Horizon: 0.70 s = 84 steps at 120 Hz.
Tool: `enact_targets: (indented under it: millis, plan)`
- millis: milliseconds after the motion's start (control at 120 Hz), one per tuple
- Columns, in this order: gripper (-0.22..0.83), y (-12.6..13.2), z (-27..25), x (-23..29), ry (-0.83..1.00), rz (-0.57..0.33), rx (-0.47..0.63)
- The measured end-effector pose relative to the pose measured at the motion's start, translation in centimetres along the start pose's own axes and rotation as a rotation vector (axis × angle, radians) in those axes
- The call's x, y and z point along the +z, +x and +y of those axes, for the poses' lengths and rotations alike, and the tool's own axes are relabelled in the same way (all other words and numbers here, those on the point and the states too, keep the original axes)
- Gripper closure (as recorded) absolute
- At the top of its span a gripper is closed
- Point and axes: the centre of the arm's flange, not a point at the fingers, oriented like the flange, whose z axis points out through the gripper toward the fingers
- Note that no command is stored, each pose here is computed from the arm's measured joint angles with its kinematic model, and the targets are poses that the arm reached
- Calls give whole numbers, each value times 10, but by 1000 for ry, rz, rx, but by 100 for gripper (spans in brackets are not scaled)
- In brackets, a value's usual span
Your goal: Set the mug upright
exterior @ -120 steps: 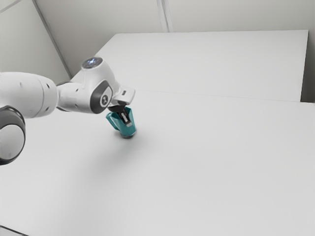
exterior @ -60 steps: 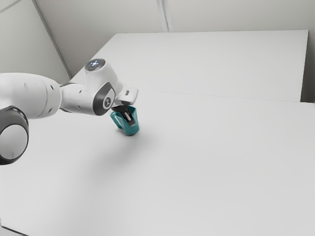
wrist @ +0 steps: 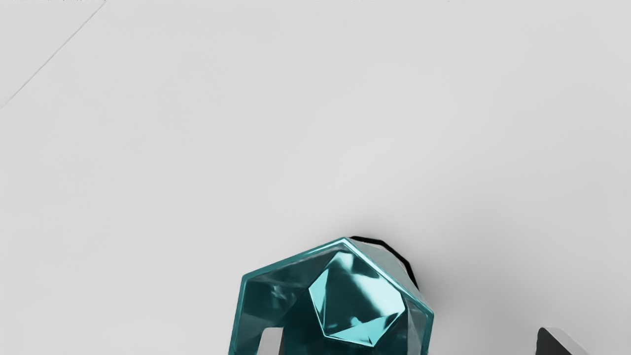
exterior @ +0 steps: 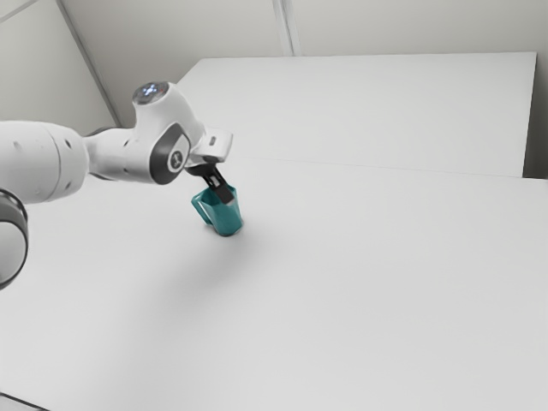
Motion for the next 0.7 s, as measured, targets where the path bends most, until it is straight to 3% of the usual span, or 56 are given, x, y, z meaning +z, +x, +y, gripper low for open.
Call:
enact_targets:
  millis: [525, 700]
  plan:
    - [0, -20, -37, -125, -100, -145, -209]
    - [0, -15, -46, -180, -89, -166, -250]
